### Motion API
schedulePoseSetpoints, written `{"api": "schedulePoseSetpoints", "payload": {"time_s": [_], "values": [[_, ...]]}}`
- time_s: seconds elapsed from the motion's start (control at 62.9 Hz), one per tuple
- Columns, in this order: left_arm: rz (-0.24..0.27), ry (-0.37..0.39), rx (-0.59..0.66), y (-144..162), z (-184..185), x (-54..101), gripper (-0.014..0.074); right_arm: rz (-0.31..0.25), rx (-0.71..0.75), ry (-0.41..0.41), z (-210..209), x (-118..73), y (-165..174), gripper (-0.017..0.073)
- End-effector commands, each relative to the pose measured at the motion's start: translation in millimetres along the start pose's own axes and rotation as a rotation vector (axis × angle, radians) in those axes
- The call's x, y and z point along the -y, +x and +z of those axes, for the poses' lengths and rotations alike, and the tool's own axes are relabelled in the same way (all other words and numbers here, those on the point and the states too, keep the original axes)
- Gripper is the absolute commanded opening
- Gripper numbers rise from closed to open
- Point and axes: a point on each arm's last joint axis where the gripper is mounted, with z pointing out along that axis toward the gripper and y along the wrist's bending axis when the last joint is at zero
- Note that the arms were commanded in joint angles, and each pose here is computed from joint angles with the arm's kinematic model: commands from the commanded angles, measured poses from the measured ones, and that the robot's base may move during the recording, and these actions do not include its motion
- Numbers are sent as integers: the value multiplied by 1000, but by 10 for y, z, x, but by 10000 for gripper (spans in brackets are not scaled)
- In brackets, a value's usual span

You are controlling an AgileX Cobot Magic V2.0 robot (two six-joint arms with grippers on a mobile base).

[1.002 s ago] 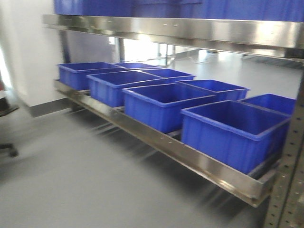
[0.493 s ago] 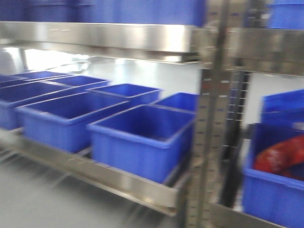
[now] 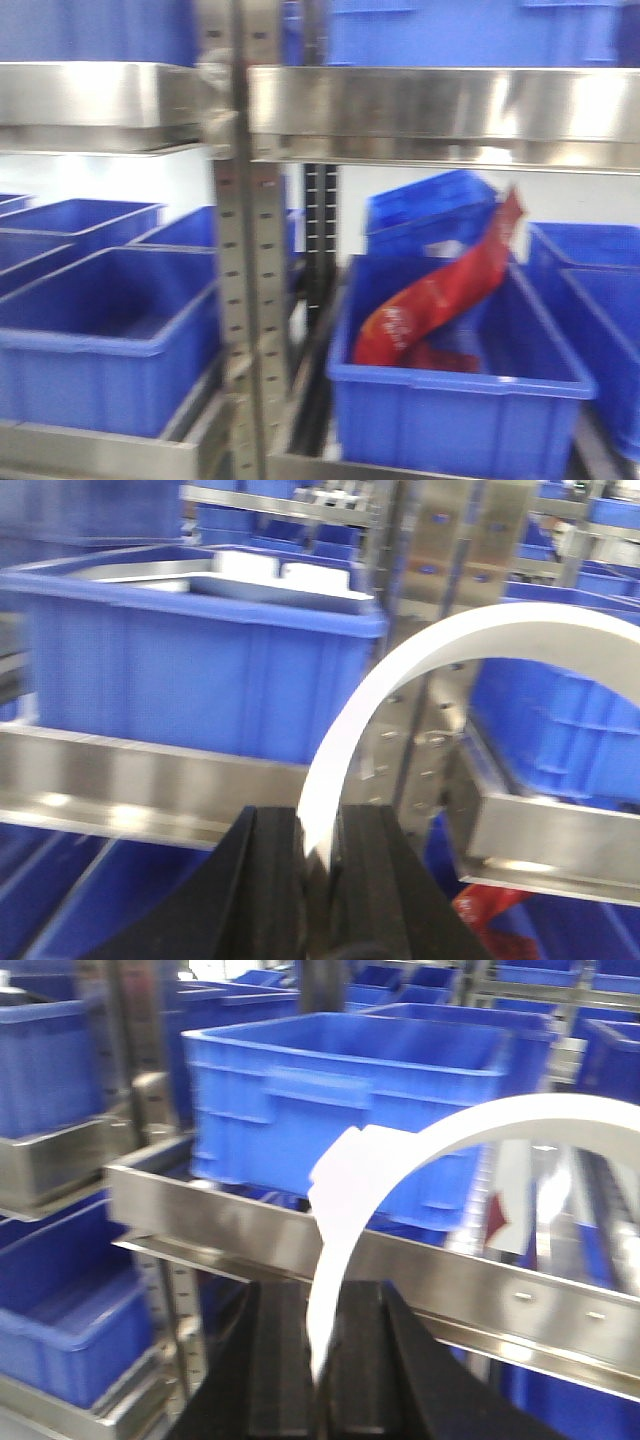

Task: Grab PVC pipe and place in blue bin

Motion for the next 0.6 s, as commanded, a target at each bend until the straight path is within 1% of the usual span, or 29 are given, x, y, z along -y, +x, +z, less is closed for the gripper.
{"api": "schedulePoseSetpoints", "payload": {"time_s": [0.0,0.589], "values": [[-5,4,35,-37,-20,6,-111,-10,28,7,-9,5,-19,-169],[-5,4,35,-37,-20,6,-111,-10,28,7,-9,5,-19,-169]]}}
